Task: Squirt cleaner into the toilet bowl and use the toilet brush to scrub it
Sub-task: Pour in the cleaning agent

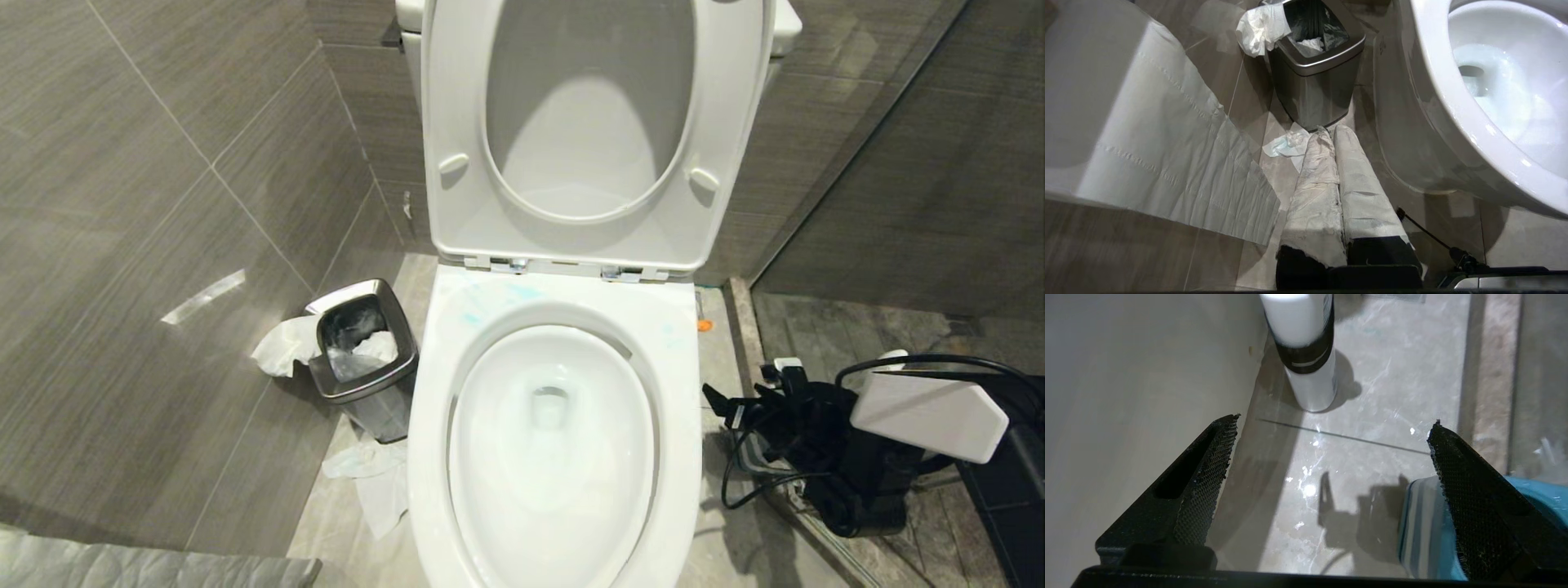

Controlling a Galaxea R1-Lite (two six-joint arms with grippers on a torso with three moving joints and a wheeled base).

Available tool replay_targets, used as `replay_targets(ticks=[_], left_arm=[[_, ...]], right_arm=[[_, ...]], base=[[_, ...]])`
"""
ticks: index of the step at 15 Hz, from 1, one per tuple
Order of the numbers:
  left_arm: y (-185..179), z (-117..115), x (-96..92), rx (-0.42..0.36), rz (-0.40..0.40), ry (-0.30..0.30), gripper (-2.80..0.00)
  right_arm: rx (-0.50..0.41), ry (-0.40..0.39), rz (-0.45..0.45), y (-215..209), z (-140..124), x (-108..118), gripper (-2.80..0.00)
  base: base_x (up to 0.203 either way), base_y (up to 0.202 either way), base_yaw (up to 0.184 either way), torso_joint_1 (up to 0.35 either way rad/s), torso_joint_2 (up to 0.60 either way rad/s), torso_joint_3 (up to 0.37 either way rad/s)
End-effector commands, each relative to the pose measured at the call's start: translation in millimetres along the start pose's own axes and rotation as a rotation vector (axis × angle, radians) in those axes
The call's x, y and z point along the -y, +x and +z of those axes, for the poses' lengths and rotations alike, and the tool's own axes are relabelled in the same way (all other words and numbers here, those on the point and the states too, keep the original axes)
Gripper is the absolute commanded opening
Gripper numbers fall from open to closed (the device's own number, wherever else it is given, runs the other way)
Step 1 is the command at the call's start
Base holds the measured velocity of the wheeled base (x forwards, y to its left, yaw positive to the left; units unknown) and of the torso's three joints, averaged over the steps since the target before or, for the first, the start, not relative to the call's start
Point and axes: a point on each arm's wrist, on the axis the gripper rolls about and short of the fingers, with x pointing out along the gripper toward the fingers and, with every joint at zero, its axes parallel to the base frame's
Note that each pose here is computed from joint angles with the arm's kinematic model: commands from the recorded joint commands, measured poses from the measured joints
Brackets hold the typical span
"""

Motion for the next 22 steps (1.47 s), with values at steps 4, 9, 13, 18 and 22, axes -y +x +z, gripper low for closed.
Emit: replay_targets(ticks=[4, 9, 13, 18, 22], left_arm=[[0.2, -0.3, 0.0, -0.002, 0.0, -0.001, -2.8], [0.2, -0.3, 0.0, -0.002, 0.0, -0.002, -2.8], [0.3, -0.7, 0.0, -0.004, 0.0, -0.002, -2.8], [0.2, -0.3, 0.0, -0.002, 0.0, -0.002, -2.8], [0.2, -0.4, 0.0, -0.003, 0.0, -0.004, -2.8]], right_arm=[[0.026, 0.031, 0.068, -2.0, 12.6, -19.4, 0.0], [0.099, 0.013, 0.094, -2.6, 45.3, -34.6, 0.0], [0.114, -0.041, 0.067, -3.1, 50.7, -34.0, 0.0], [0.133, -0.047, 0.057, 0.4, 53.1, -33.8, 0.0], [0.185, -0.095, 0.054, 7.1, 64.9, -34.5, 0.0]], base=[[0.0, 0.0, 0.0, 0.004, 0.0, -0.188], [0.0, 0.0, 0.0, 0.003, 0.0, -0.201], [0.0, 0.0, 0.0, 0.001, 0.0, -0.199], [0.0, 0.0, 0.0, 0.003, 0.0, -0.198], [0.0, 0.0, 0.0, -0.002, 0.0, -0.197]])
